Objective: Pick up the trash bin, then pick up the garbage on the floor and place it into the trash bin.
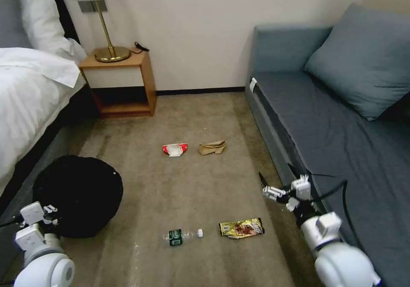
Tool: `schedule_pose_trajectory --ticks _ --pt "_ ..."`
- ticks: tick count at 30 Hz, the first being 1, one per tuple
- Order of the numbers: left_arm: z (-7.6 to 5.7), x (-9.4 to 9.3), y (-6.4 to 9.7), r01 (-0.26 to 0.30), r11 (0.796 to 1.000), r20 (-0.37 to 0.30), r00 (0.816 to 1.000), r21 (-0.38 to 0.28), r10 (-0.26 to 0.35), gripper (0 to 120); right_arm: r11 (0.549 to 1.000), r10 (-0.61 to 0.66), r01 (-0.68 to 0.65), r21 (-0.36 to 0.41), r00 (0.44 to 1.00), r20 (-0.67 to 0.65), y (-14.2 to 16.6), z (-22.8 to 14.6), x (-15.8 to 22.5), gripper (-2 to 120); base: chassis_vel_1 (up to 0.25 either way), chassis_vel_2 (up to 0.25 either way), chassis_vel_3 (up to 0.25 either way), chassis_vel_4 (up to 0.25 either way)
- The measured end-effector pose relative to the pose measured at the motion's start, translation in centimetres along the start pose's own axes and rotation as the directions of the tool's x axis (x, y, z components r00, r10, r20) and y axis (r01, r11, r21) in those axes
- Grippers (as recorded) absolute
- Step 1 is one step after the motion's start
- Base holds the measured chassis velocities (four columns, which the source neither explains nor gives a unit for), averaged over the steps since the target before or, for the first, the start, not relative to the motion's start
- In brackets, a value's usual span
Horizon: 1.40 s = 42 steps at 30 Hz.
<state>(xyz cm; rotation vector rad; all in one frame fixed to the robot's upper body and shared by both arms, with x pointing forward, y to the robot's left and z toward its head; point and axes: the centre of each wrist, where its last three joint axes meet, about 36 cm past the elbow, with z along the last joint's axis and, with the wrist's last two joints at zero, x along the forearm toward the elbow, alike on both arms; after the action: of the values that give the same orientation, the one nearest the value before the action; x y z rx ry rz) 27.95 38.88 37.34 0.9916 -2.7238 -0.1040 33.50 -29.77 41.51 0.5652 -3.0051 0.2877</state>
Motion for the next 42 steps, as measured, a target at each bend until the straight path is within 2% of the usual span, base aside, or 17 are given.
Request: schedule_pose_trajectory --ticks 8,9,11,13,15,16,17,18,20,24,25,29,31,34,35,38,42 --pt "0.9 0.4 0.1 -0.023 1.000 -0.008 1.000 -0.012 0.023 3 0.981 -0.187 0.190 0.022 0.977 -0.105 -2.9 -1.1 -5.4 100 0.000 0.000 0.000 0.000" --pt "1.1 0.6 0.1 -0.030 1.000 -0.008 1.000 -0.009 0.029 3 0.959 -0.274 0.281 0.026 0.950 -0.148 -3.8 -1.5 -7.9 100 0.000 0.000 0.000 0.000" --pt "1.2 0.7 0.1 -0.031 1.000 -0.007 1.000 -0.007 0.031 3 0.951 -0.300 0.308 0.027 0.939 -0.166 -4.0 -1.4 -8.8 100 0.000 0.000 0.000 0.000" --pt "1.9 1.0 0.3 -0.035 0.999 -0.006 0.999 -0.005 0.035 3 0.914 -0.388 0.403 0.038 0.899 -0.203 -4.6 -2.0 -13.1 100 0.000 0.000 0.000 0.000" --pt "2.7 1.2 0.7 -0.041 0.999 -0.011 0.999 -0.028 0.040 3 0.885 -0.444 0.464 0.038 0.867 -0.225 -3.1 -2.0 -16.5 100 0.000 0.000 0.000 0.000" --pt "2.7 1.2 0.7 -0.041 0.999 -0.011 0.999 -0.028 0.040 3 0.885 -0.444 0.464 0.038 0.867 -0.225 -3.1 -2.0 -16.5 100 0.000 0.000 0.000 0.000" --pt "3.6 1.3 1.2 -0.039 0.997 -0.007 0.999 -0.064 0.039 3 0.862 -0.484 0.506 0.034 0.841 -0.242 -0.9 -1.7 -19.9 100 0.000 0.000 0.000 0.000" --pt "3.9 1.4 1.5 -0.038 0.996 -0.006 0.999 -0.077 0.038 3 0.844 -0.510 0.535 0.030 0.819 -0.261 1.0 -1.3 -21.9 100 0.000 0.000 0.000 0.000" --pt "4.0 1.4 1.6 -0.038 0.996 -0.005 0.999 -0.080 0.038 3 0.835 -0.522 0.549 0.030 0.810 -0.268 1.9 -1.1 -22.8 100 0.000 0.000 0.000 0.000" --pt "3.4 1.9 2.0 -0.040 0.997 0.013 0.999 -0.073 0.041 3 0.771 -0.590 0.634 0.052 0.744 -0.314 7.8 0.1 -26.3 100 0.000 0.000 0.000 0.000" --pt "3.4 1.9 2.0 -0.040 0.997 0.013 0.999 -0.073 0.041 3 0.771 -0.590 0.634 0.052 0.744 -0.314 7.8 0.1 -26.3 100 0.000 0.000 0.000 0.000" --pt "3.5 2.5 2.1 -0.042 0.996 0.022 0.999 -0.076 0.044 3 0.702 -0.641 0.708 0.081 0.677 -0.361 12.0 1.4 -26.6 100 0.000 0.000 0.000 0.000" --pt "3.5 2.6 2.1 -0.043 0.996 0.024 0.999 -0.077 0.045 3 0.691 -0.649 0.718 0.082 0.666 -0.368 12.6 1.7 -26.4 100 0.000 0.000 0.000 0.000" --pt "3.5 2.8 1.8 -0.047 0.996 0.031 0.998 -0.081 0.050 3 0.641 -0.670 0.763 0.091 0.613 -0.418 14.8 3.7 -25.2 100 0.000 0.000 0.000 0.000" --pt "3.5 2.8 1.8 -0.047 0.996 0.031 0.998 -0.081 0.050 3 0.641 -0.670 0.763 0.091 0.613 -0.418 14.8 3.7 -25.2 100 0.000 0.000 0.000 0.000" --pt "3.0 2.2 1.6 -0.046 0.996 0.049 0.998 -0.082 0.051 3 0.596 -0.684 0.798 0.087 0.562 -0.465 16.0 5.8 -23.5 100 0.000 0.000 0.000 0.000" --pt "2.7 1.4 1.8 -0.044 0.995 0.050 0.998 -0.089 0.048 3 0.574 -0.692 0.815 0.080 0.534 -0.485 16.7 7.0 -22.4 100 0.000 0.000 0.000 0.000"
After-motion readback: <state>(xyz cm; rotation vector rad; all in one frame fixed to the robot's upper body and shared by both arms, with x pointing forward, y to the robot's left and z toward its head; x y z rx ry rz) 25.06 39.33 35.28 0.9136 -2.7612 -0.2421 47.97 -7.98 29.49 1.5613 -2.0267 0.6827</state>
